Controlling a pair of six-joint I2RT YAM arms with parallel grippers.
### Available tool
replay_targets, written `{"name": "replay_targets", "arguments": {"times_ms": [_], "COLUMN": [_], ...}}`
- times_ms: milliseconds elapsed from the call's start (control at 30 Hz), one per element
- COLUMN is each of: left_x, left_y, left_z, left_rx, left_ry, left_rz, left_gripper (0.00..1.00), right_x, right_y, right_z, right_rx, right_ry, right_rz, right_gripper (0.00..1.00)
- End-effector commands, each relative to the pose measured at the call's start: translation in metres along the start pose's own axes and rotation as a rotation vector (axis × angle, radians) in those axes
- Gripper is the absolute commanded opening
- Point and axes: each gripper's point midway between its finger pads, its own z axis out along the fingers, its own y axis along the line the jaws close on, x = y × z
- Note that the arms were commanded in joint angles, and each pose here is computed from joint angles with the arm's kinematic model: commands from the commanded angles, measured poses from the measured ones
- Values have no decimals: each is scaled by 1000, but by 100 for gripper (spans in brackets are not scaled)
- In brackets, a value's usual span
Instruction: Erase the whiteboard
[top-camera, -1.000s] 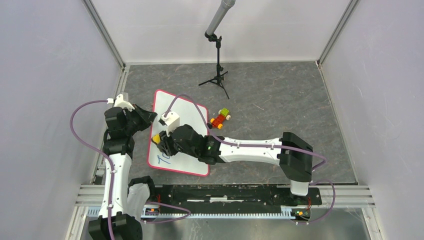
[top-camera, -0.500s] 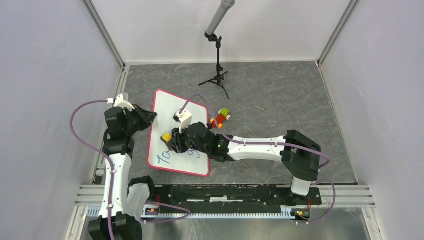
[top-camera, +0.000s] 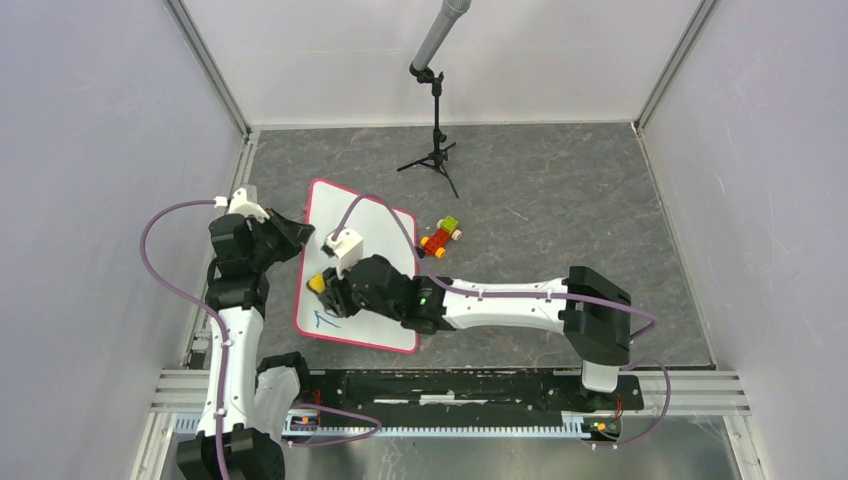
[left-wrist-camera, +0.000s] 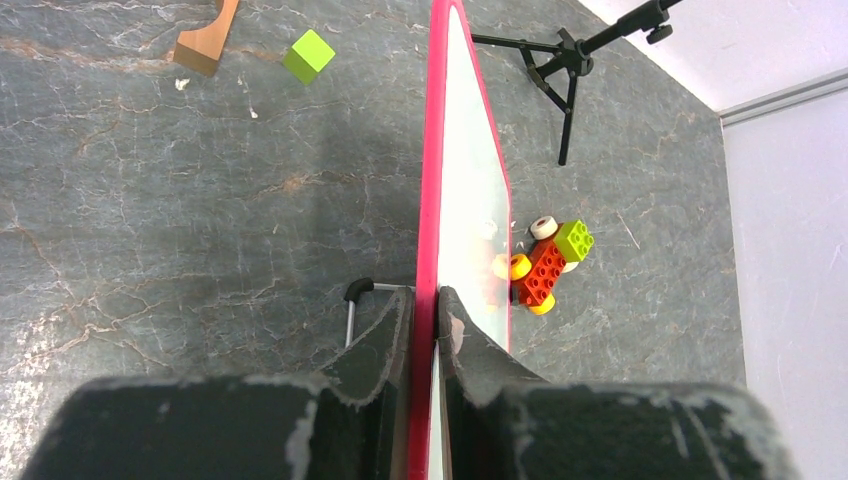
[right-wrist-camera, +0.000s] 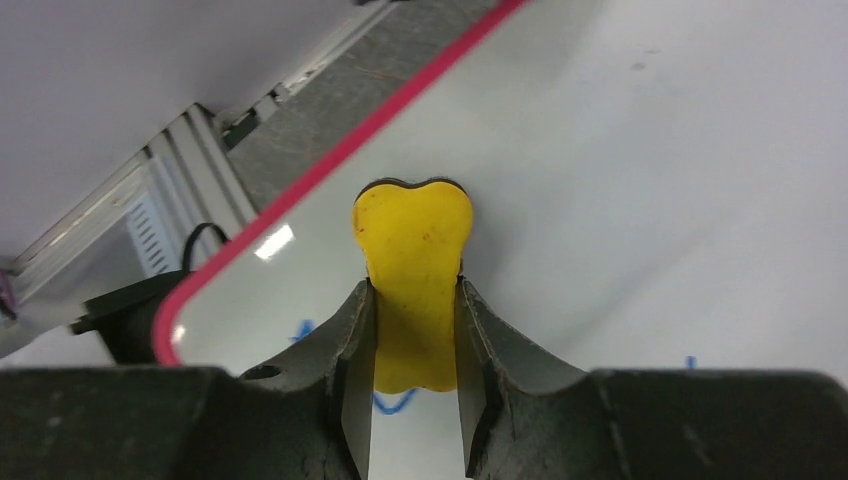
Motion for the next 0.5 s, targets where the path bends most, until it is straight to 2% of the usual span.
{"name": "replay_targets", "arguments": {"times_ms": [0, 200, 467], "left_x": [2, 2, 1], "left_y": [-16, -16, -17], "left_z": [-2, -3, -3], "left_rx": [68, 69, 71], "left_ry": [13, 11, 7], "left_rz": [-5, -5, -4], "left_gripper": [2, 2, 2], "right_x": [25, 37, 67], "right_y": [67, 35, -23], "right_z": [-6, -5, -16], "right_rx": [-159, -61, -35], "right_ry": [74, 95, 124], "right_rz": [-78, -99, 14], "right_gripper": [27, 28, 27]}}
